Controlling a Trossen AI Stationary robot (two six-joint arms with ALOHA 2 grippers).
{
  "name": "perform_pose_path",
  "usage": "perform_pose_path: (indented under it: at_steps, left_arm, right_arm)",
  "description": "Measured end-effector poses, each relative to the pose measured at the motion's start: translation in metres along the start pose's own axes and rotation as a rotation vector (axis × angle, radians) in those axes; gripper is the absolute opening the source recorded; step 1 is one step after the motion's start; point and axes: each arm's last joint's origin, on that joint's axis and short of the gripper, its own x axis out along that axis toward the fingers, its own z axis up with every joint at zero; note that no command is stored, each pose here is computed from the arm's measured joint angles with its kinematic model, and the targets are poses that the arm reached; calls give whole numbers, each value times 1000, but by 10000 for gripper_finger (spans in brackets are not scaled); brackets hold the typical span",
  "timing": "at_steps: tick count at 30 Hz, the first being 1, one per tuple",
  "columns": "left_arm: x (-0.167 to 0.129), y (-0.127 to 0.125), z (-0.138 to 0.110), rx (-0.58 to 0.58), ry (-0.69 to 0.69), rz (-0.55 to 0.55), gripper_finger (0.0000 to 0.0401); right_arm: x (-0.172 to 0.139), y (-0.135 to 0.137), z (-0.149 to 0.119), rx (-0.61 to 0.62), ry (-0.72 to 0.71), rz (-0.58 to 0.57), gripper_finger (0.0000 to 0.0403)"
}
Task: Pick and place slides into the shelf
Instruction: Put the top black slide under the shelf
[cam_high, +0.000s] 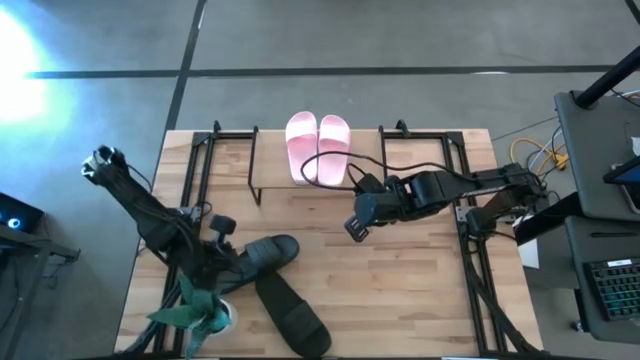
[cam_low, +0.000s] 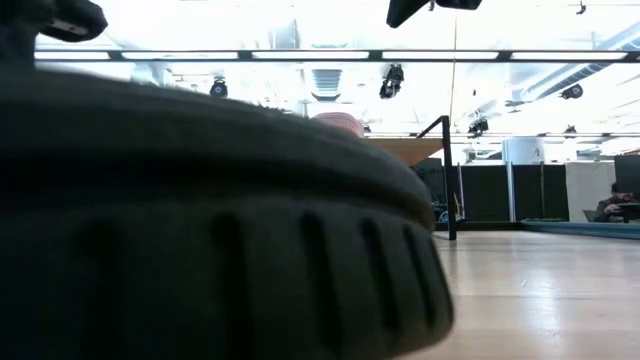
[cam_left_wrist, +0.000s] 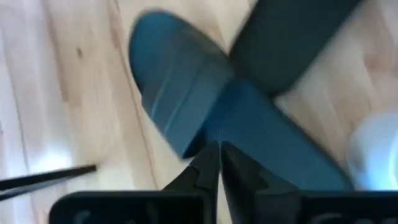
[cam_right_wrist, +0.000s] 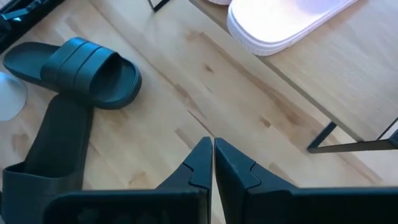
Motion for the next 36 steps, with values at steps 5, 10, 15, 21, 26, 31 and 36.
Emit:
perform_pose_path:
  at_steps: [5,10,15,21,26,31,36]
  left_arm:
    - [9,-5,7,-38,-26,33,53]
    - [17,-11,12,15,16,47,122]
    - [7,-12,29,70,-5,51,151]
    - [15,-9,26,176,39,93,142]
    - [26,-12,22,222,42,66,129]
    - [27,-10,26,201,16,46,125]
    - [10,-1,39,132,8,10,125]
  right_arm:
    - [0,-1,-1,-4,7,-8,9]
    - [0,-2,-1,-9,14,-17,9]
    - [0,-2,-2,-9,16,-15,9]
    - [0,-2,-2,-10,16,-15,9]
    - [0,-2,-2,-16,17,-15,9]
    - [0,-2,-2,-17,17,-16,9]
    - [0,-1,-2,-25,19,-14,9]
